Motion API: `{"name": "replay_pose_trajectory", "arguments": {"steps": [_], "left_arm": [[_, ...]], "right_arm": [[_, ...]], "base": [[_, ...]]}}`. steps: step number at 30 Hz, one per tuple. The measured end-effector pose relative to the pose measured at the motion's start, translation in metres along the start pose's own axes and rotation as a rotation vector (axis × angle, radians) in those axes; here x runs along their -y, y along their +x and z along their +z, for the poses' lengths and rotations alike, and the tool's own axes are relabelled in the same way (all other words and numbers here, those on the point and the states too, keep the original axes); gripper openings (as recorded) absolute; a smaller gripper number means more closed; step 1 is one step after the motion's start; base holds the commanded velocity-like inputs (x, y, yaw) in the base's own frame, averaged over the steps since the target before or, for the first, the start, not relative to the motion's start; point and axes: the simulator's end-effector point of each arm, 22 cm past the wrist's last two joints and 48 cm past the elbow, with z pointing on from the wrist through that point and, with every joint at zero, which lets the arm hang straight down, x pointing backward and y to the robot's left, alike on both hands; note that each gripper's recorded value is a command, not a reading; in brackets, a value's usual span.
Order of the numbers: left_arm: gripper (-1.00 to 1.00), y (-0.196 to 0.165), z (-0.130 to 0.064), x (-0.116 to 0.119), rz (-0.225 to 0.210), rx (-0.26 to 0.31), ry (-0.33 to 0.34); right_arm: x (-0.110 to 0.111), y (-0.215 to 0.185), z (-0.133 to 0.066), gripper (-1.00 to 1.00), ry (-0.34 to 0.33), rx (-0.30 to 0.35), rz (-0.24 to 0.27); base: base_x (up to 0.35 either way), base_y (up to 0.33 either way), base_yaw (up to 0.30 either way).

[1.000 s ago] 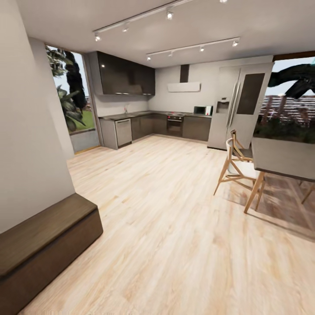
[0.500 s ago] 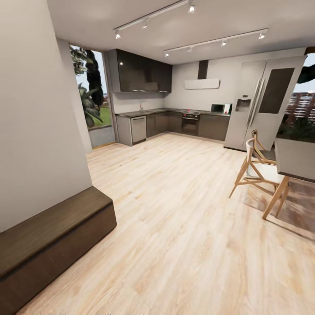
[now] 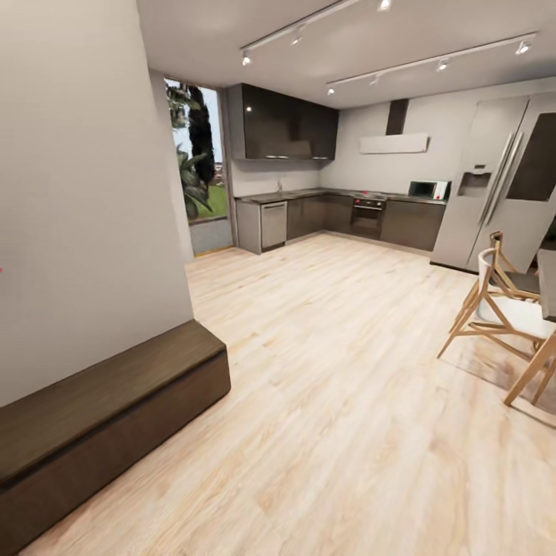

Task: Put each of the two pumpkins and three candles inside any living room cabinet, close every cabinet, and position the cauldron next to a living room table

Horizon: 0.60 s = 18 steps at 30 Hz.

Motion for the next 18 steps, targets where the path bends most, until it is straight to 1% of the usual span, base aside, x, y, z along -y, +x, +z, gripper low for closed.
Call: {"name": "replay_pose_trajectory", "arguments": {"steps": [10, 16, 18], "left_arm": [[1.00, 0.0020, 0.0000, -0.0015, 0.000, -0.005, -0.002], [1.00, 0.0036, 0.0001, -0.0015, 0.000, -0.009, -0.003], [1.00, 0.0042, 0.0001, -0.0016, 0.000, -0.011, -0.003]], "right_arm": [[-0.0020, -0.0003, -0.0002, 1.00, -0.004, 0.005, 0.000], [-0.0044, -0.0079, -0.0006, 1.00, -0.006, 0.043, 0.005], [-0.0048, -0.0081, -0.0006, 1.00, -0.008, 0.045, 0.003]], "base": [[0.000, 0.000, 0.270], [0.000, 0.000, 0.254], [0.000, 0.000, 0.244]]}}
